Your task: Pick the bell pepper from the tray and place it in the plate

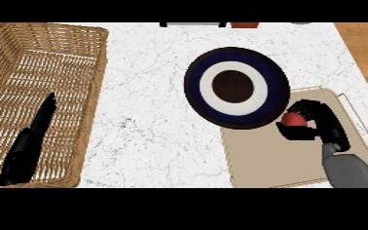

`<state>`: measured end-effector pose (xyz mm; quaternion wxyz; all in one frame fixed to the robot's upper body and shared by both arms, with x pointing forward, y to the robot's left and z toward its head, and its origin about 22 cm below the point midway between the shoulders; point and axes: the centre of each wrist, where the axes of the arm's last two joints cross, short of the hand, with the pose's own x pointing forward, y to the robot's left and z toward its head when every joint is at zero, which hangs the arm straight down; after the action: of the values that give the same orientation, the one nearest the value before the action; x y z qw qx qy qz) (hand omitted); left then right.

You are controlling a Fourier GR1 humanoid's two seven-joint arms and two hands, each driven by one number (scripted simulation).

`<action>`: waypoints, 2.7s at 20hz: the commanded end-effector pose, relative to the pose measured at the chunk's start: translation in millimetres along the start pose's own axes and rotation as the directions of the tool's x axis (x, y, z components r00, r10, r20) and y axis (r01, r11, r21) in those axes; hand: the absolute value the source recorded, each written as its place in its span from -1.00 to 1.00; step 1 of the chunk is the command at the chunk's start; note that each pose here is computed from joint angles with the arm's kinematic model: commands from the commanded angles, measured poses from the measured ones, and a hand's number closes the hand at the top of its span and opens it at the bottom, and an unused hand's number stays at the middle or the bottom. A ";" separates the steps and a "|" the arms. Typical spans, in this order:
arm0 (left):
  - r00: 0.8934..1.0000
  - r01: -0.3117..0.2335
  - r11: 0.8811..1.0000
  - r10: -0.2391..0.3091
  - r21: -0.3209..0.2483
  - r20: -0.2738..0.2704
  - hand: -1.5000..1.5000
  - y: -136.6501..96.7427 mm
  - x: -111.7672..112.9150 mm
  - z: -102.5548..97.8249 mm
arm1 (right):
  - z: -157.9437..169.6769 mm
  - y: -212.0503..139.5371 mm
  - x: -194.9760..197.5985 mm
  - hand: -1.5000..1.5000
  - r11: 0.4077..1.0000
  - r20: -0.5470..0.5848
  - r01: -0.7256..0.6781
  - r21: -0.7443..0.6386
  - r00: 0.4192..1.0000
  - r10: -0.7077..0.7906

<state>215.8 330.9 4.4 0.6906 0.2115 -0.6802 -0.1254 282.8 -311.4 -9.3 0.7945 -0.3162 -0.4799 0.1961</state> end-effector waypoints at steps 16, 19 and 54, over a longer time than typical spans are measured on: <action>0.995 -0.020 0.996 0.029 -0.086 0.096 0.00 -26.4 24.9 -24.7 | -56.3 -186.4 47.3 1.00 0.916 0.593 -0.395 0.071 0.755 0.279; 0.996 -0.006 0.996 0.014 -0.086 0.086 0.00 -18.3 18.7 -22.6 | -59.3 -205.4 54.0 1.00 0.952 0.664 -0.305 -0.016 0.709 0.238; 1.000 0.017 0.999 -0.017 -0.035 0.012 0.00 -0.3 -1.8 -9.6 | -88.3 -61.5 226.4 1.00 0.785 0.842 -0.428 0.448 0.497 -0.210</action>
<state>228.3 326.2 4.7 0.6818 0.2045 -0.6887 -0.1380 466.6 -263.9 165.1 0.5019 0.0137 -0.7087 0.4956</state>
